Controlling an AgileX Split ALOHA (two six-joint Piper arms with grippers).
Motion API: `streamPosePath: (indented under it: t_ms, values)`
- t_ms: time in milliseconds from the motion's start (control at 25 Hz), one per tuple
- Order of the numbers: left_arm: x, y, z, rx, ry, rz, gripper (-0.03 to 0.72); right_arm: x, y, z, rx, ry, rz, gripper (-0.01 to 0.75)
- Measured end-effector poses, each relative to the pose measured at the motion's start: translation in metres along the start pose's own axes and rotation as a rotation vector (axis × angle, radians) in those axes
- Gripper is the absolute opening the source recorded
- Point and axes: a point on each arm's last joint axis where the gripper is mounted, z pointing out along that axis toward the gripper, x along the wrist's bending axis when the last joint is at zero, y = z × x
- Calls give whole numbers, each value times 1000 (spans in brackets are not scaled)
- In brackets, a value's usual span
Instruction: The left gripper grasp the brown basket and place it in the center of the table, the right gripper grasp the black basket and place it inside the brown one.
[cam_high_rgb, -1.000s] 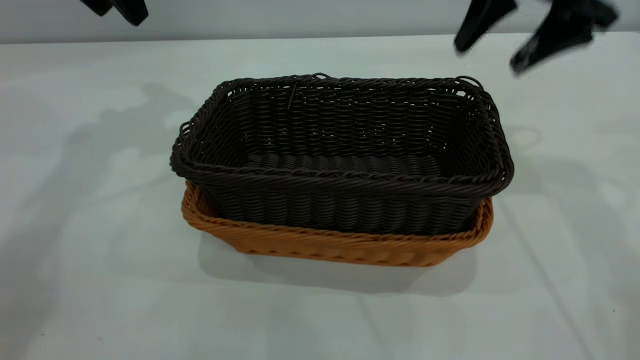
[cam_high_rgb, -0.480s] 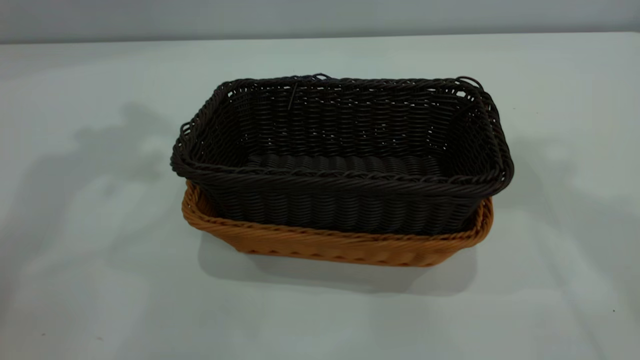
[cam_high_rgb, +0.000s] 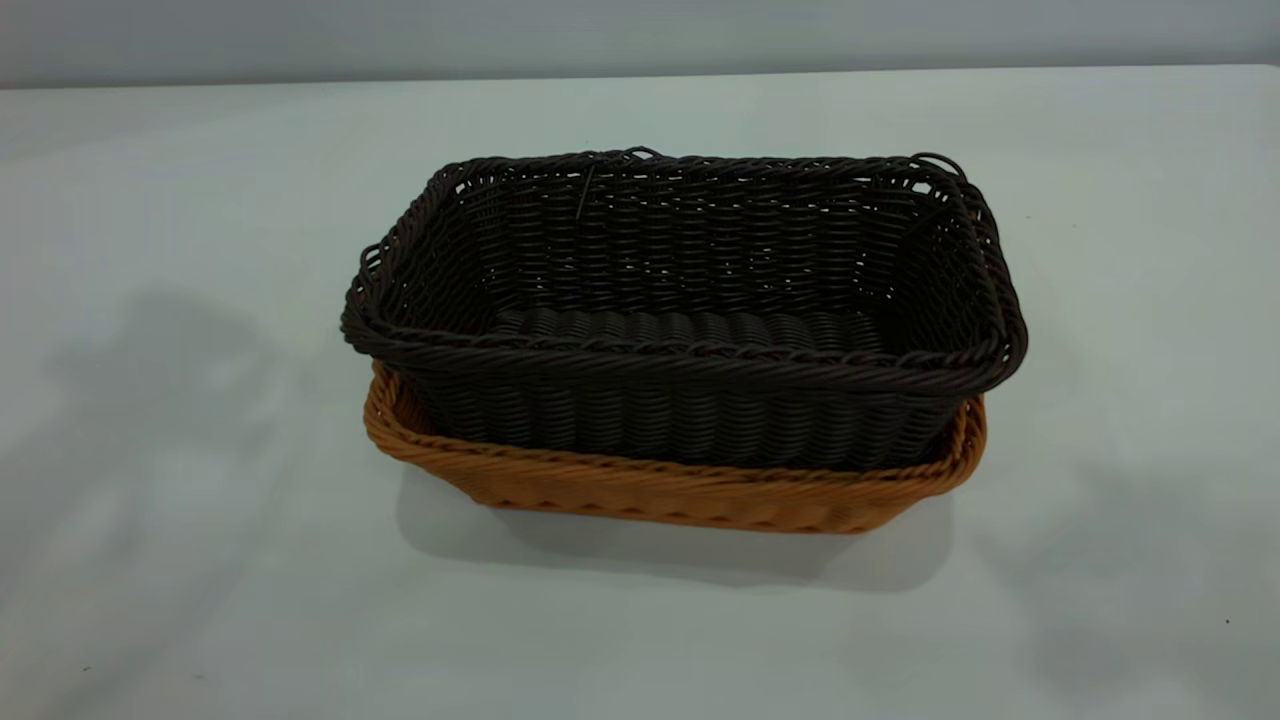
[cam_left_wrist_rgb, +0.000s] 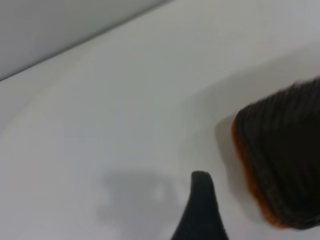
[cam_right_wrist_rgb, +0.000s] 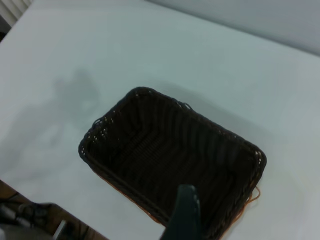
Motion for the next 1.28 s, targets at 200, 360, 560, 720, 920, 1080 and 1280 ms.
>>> streamPosePath:
  t_ms: [200,360,560,720,920,1080,1280]
  values:
    - [-10,-8,-35,-77,17,-93,519,26,-22,-42,-96,-21,-55,591]
    - [-17,-26,-47,-72,26,-138,519,41,-63,-53,-101,-21,-64,591]
    - [-29,-68,-52,-20,19,-172,519,53,-122,-59,-95,-54,-102,591]
    - [-42,-111,-54,23,11,-181,519,58,-165,-60,-106,-119,-132,591]
    - [-55,-165,-50,73,3,-191,519,55,-215,-43,-115,-168,-139,591]
    - [-66,-206,-45,90,2,-195,519,50,-246,-24,-93,-191,-137,591]
    - [-76,-250,-36,103,1,-197,519,46,-270,-11,-117,-218,-145,591]
